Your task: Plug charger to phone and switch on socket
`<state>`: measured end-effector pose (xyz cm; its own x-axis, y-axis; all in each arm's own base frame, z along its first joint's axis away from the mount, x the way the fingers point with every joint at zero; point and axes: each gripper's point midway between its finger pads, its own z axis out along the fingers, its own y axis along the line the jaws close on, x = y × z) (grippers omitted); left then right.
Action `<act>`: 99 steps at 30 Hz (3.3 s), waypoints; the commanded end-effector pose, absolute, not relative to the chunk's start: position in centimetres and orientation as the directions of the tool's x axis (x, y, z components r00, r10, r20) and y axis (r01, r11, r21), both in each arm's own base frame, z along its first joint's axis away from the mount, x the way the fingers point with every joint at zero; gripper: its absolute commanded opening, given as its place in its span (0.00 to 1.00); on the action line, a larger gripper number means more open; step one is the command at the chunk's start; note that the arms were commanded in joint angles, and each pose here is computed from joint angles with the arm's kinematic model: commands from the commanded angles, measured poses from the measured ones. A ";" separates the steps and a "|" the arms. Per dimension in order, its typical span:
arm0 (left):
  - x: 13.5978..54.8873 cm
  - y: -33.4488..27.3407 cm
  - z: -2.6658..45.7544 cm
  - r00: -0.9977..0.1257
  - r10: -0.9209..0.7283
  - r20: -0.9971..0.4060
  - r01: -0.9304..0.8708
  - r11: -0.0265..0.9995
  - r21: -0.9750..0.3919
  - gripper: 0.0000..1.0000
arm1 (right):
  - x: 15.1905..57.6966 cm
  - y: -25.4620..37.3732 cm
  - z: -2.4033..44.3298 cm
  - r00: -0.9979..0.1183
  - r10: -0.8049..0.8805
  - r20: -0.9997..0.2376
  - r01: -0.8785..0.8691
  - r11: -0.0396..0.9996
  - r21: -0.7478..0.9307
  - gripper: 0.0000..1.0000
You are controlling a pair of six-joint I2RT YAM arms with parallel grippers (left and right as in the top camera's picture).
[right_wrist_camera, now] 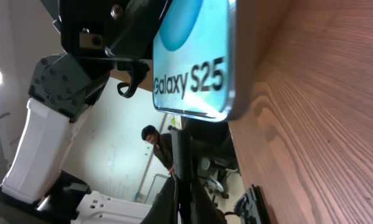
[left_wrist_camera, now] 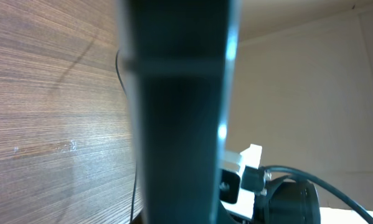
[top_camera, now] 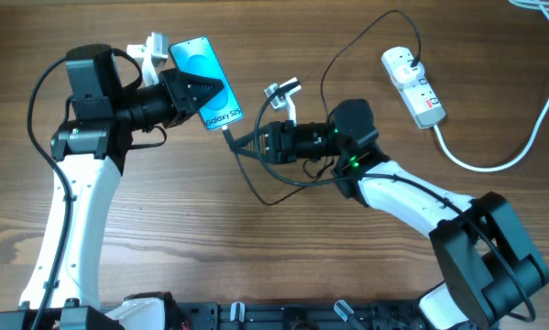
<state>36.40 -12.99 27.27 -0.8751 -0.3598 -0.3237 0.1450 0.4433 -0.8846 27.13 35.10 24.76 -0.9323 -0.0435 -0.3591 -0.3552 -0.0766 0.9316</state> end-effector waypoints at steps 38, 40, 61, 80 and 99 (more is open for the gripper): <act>35.0 -10.5 20.7 -0.878 -0.392 -0.276 -0.080 0.687 -0.723 0.04 | 30.2 9.9 -0.5 -0.983 -0.041 -0.177 -0.072 0.982 0.174 0.04; 35.0 -10.5 20.7 -0.878 -0.392 -0.276 -0.080 0.687 -0.723 0.04 | 29.8 9.3 -0.7 -0.984 -0.062 -0.168 -0.082 0.990 0.116 0.04; 34.9 -10.5 20.5 -0.881 -0.391 -0.267 -0.087 0.687 -0.721 0.04 | 32.8 12.9 2.1 -0.917 -0.264 -0.298 -0.318 0.937 0.146 0.31; 34.9 -10.5 20.5 -0.881 -0.391 -0.267 -0.087 0.687 -0.722 0.04 | 27.6 13.7 -1.8 -0.882 -0.416 -0.220 -0.453 0.877 0.157 0.30; 34.9 -10.5 20.6 -0.880 -0.391 -0.270 -0.083 0.687 -0.722 0.04 | 26.1 12.7 -2.9 -0.884 -0.437 -0.167 -0.453 0.889 0.072 0.04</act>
<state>34.97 -10.37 20.29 -0.8787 -0.4101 -0.2444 -0.1174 0.6818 -0.7220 28.61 13.48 -0.61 -0.8619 -0.4334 -0.2633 -0.4605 0.8863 0.0486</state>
